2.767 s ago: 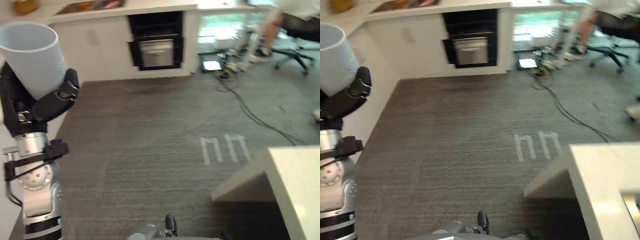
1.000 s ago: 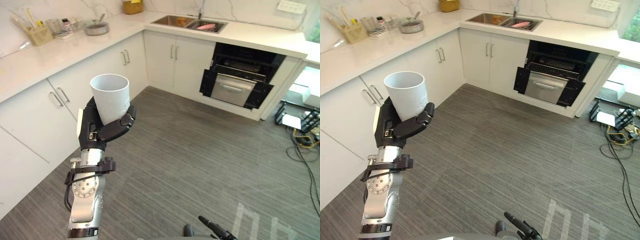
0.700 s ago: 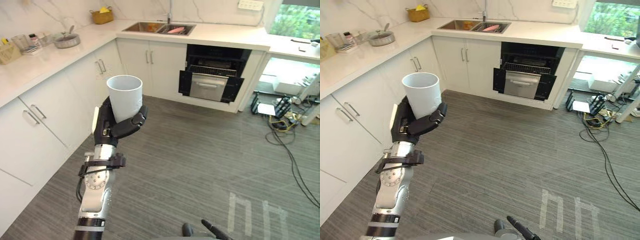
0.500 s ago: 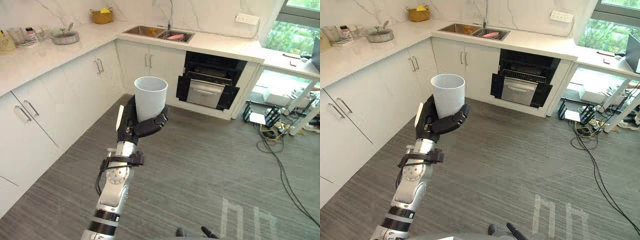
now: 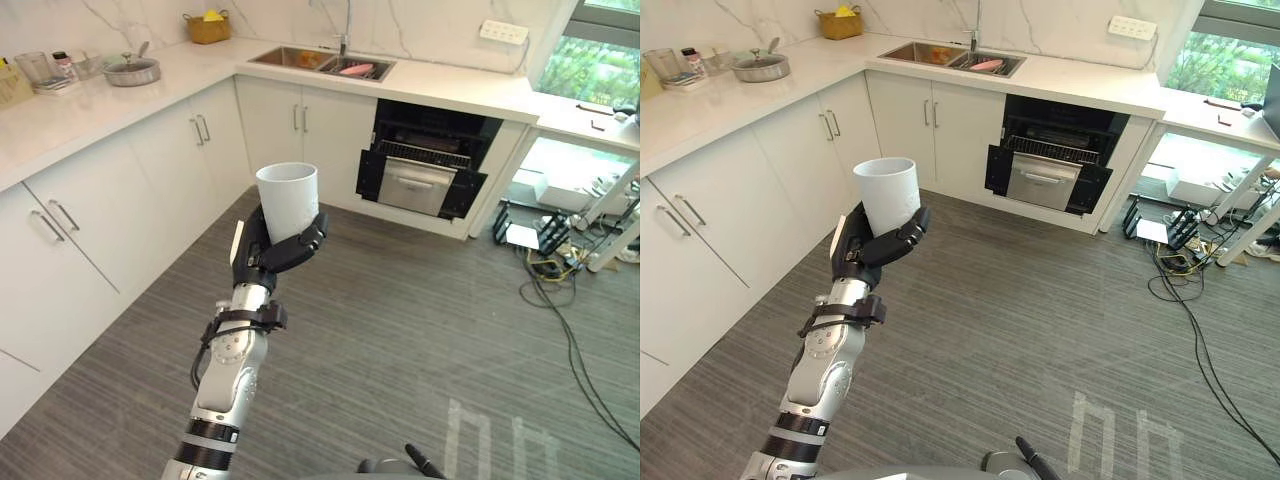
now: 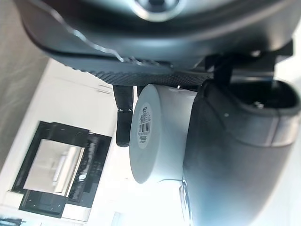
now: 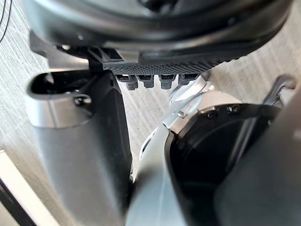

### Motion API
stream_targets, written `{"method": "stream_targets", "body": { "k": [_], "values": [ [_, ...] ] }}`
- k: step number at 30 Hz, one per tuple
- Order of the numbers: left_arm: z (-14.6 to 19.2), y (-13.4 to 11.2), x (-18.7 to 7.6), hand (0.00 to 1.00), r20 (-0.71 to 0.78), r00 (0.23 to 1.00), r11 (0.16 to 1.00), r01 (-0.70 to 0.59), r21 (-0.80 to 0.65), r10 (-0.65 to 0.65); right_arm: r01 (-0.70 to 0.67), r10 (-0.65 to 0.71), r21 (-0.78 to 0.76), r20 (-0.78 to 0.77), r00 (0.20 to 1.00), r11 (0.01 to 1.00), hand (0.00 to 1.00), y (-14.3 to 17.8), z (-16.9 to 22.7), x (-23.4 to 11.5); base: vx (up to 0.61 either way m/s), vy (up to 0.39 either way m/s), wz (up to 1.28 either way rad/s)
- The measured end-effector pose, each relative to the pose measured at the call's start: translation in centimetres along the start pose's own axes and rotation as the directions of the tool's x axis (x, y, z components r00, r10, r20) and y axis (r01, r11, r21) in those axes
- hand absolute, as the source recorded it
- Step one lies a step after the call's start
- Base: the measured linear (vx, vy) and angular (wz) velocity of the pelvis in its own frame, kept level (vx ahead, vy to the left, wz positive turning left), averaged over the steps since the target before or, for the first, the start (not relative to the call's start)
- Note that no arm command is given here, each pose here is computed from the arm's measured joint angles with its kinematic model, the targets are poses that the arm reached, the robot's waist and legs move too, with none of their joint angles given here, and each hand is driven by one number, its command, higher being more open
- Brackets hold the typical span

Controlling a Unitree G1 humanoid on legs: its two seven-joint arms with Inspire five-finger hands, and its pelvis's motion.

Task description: Walk over to the sink, pick up the cup, carry it to the dishwasher, place the cup inside the dishwasher, then close the dishwasher door

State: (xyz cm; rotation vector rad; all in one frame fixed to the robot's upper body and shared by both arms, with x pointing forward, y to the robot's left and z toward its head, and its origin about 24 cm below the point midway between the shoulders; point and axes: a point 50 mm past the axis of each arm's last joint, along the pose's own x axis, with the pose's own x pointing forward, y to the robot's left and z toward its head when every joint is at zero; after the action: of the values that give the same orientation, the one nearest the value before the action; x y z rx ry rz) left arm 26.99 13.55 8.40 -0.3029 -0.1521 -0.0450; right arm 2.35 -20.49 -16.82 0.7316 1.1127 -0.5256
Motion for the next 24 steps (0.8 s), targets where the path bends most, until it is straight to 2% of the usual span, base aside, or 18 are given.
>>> {"method": "stream_targets", "body": {
  "k": [2,6,11,18,20,24],
  "values": [
    [-0.8,-0.2,-0.1,0.00,-0.070,0.997,0.996,-0.031,-0.083,0.025,-0.006,0.007,-0.024,0.046,0.999,1.000,1.00,-0.5,1.2,-0.1,0.26,-0.182,-0.05],
    [-2.0,-0.4,-0.9,0.00,-0.150,0.988,0.993,-0.038,-0.110,0.021,-0.023,0.035,-0.091,0.123,0.992,0.996,1.00,1.0,4.0,0.5,0.33,-0.048,-0.18],
    [-1.3,-0.5,-1.8,0.00,-0.133,0.991,0.992,-0.032,-0.120,0.016,-0.020,0.040,-0.150,0.130,0.991,0.988,1.00,2.8,5.1,1.1,0.32,0.052,-0.19],
    [-0.4,0.6,-1.9,0.00,-0.094,0.995,0.995,-0.043,-0.094,0.034,0.054,-0.050,-0.091,0.054,0.997,0.994,1.00,1.5,3.0,1.1,0.30,0.237,-0.11],
    [-0.6,0.4,-2.0,0.00,-0.106,0.994,0.998,-0.006,-0.062,0.000,0.122,-0.121,-0.060,0.015,0.993,0.991,1.00,-0.2,1.6,0.6,0.49,0.262,0.35],
    [-0.5,-0.3,-2.0,0.00,-0.105,0.992,0.997,0.071,0.012,-0.069,0.154,-0.155,0.014,0.068,0.986,0.988,1.00,-1.1,2.1,0.1,0.51,0.238,0.33]
  ]
}}
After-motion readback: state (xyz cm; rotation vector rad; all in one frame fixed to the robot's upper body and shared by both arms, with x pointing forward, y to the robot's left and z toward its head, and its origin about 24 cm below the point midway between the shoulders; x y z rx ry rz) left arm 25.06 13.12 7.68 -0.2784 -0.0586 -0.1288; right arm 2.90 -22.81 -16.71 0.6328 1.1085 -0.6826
